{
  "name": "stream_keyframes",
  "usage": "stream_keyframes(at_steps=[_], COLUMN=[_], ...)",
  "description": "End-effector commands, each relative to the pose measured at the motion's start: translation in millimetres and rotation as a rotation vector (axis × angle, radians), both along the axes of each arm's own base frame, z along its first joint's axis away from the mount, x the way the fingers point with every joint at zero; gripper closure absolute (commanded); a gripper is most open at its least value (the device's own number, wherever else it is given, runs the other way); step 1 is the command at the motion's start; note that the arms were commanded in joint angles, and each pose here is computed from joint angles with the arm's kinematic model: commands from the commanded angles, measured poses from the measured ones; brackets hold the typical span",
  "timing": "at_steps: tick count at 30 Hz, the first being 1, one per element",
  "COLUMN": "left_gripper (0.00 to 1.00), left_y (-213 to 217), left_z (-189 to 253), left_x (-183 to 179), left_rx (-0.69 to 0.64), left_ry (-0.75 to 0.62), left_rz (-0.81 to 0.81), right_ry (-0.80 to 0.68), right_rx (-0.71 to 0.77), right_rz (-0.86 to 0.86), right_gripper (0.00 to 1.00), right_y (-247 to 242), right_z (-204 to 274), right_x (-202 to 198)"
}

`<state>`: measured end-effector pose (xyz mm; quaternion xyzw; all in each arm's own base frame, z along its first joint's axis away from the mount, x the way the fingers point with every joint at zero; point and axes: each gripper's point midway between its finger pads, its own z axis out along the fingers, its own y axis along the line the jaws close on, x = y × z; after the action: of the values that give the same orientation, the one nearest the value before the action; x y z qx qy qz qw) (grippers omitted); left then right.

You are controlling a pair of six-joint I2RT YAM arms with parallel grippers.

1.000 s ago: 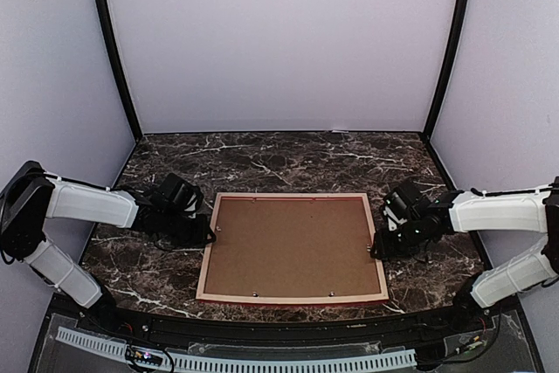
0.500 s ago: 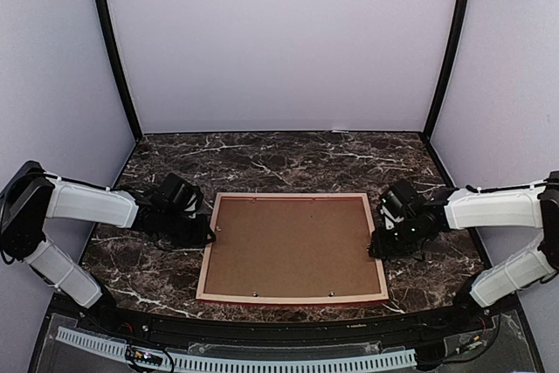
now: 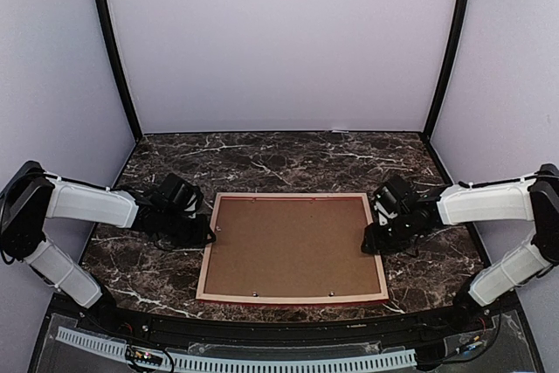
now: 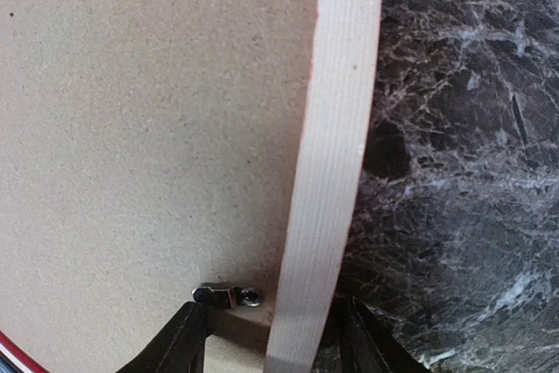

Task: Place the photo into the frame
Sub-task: Press the fastener onto the backboard.

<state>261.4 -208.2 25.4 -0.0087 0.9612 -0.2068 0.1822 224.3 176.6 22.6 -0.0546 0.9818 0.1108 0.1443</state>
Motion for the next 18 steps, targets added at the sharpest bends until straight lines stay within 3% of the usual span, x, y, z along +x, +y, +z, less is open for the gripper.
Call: stream_keyframes(at_steps=[1, 18], left_gripper=[0.80, 0.80], left_y=[0, -2], left_z=[-9, -7], left_x=[-16, -14], left_rx=[0.013, 0.009], left_ry=[0.054, 0.048], left_rz=[-0.041, -0.047], right_ry=[-0.074, -0.095], right_rx=[0.046, 0.035], right_rz=[0.011, 0.010], right_gripper=[0.46, 0.41], right_y=[17, 3], right_z=[7, 18], right_x=[21, 11])
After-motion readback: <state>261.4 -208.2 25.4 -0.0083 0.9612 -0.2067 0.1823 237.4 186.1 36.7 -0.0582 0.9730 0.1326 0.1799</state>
